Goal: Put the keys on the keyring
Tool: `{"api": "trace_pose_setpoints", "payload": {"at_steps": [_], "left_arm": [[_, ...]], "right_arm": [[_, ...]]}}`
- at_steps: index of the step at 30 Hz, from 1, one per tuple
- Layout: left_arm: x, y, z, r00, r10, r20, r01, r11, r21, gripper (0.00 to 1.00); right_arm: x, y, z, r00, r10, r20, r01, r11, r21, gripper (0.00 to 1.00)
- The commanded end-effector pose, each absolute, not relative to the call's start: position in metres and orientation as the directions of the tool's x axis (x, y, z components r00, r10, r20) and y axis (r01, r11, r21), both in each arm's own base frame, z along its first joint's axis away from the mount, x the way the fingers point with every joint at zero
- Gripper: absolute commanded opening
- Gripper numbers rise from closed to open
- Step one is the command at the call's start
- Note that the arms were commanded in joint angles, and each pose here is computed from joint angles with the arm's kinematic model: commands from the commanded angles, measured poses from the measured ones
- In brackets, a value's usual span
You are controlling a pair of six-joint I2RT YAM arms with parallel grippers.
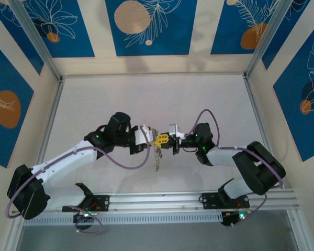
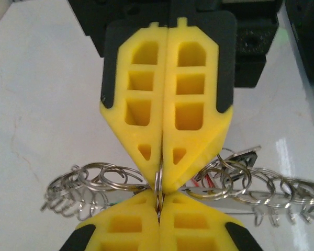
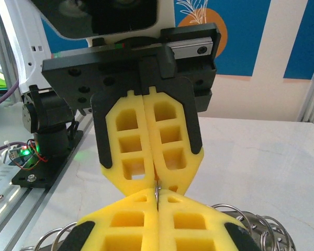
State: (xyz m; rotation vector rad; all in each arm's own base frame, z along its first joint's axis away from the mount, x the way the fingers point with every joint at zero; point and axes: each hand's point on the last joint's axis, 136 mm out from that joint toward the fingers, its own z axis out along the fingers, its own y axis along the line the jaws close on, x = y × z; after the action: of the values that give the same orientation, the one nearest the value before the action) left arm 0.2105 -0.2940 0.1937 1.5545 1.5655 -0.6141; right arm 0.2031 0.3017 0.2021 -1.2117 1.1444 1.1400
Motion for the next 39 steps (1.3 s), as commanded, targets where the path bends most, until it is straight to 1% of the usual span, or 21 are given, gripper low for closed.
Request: {"api": "trace_pose_setpoints", "payload": {"at_steps": [1,3,4,6,7,12,16,26,27,28,30,32,33,34,35,36,39], "left_arm": [[0.213,-0.29,0.205,0.119,0.547,-0.828,0.965,0.133,0.226,0.0],[0.215,-0.287,0.206,0.111,0.569,-0.815,0.963,0.142,0.231,0.0],[0.216,-0.284,0.206,0.106,0.589,-0.801,0.962,0.144,0.233,0.0],[0.22,-0.279,0.204,0.08,0.64,-0.764,0.96,0.157,0.233,0.0],[0.222,-0.275,0.201,0.068,0.671,-0.738,0.959,0.16,0.234,0.0],[0.222,-0.266,0.192,0.087,0.779,-0.621,0.956,0.111,0.273,0.0],[0.217,-0.269,0.192,0.129,0.81,-0.572,0.955,0.055,0.293,0.0],[0.208,-0.283,0.191,0.162,0.814,-0.557,0.962,-0.006,0.272,0.0],[0.207,-0.284,0.191,0.164,0.813,-0.558,0.963,-0.01,0.269,0.0],[0.207,-0.284,0.19,0.164,0.814,-0.557,0.964,-0.014,0.265,0.0],[0.207,-0.285,0.19,0.164,0.813,-0.558,0.964,-0.014,0.264,0.0],[0.207,-0.286,0.192,0.163,0.806,-0.569,0.964,-0.005,0.267,0.0],[0.207,-0.286,0.194,0.163,0.798,-0.58,0.963,0.0,0.27,0.05],[0.205,-0.286,0.195,0.164,0.789,-0.592,0.963,0.002,0.269,0.17],[0.204,-0.286,0.196,0.16,0.781,-0.604,0.964,0.009,0.267,0.22],[0.203,-0.286,0.196,0.149,0.771,-0.619,0.965,0.023,0.261,0.24],[0.203,-0.284,0.194,0.113,0.736,-0.667,0.971,0.062,0.233,0.24]], "right_arm": [[0.196,0.306,0.205,0.132,0.031,-0.991,-0.991,0.004,-0.132,0.0],[0.198,0.308,0.198,0.124,-0.011,-0.992,-0.992,0.013,-0.124,0.0],[0.198,0.31,0.194,0.122,-0.037,-0.992,-0.992,0.018,-0.123,0.03],[0.201,0.312,0.186,0.119,-0.088,-0.989,-0.992,0.035,-0.123,0.14],[0.202,0.313,0.183,0.118,-0.108,-0.987,-0.991,0.044,-0.124,0.15],[0.209,0.313,0.178,0.102,-0.141,-0.985,-0.99,0.078,-0.114,0.18],[0.21,0.316,0.175,0.079,-0.149,-0.986,-0.994,0.069,-0.09,0.18],[0.209,0.323,0.178,0.064,-0.127,-0.99,-0.996,0.052,-0.071,0.2],[0.208,0.323,0.179,0.064,-0.123,-0.99,-0.996,0.05,-0.07,0.19],[0.208,0.323,0.179,0.063,-0.12,-0.991,-0.996,0.049,-0.07,0.16],[0.206,0.324,0.18,0.065,-0.117,-0.991,-0.997,0.038,-0.07,0.0],[0.205,0.323,0.18,0.065,-0.115,-0.991,-0.997,0.034,-0.069,0.0],[0.205,0.322,0.18,0.066,-0.112,-0.991,-0.997,0.033,-0.071,0.0],[0.204,0.321,0.18,0.069,-0.106,-0.992,-0.997,0.034,-0.073,0.0],[0.203,0.32,0.181,0.076,-0.097,-0.992,-0.996,0.037,-0.079,0.0],[0.203,0.318,0.183,0.082,-0.084,-0.993,-0.995,0.042,-0.085,0.0],[0.201,0.313,0.188,0.096,-0.044,-0.994,-0.994,0.048,-0.098,0.0]]}}
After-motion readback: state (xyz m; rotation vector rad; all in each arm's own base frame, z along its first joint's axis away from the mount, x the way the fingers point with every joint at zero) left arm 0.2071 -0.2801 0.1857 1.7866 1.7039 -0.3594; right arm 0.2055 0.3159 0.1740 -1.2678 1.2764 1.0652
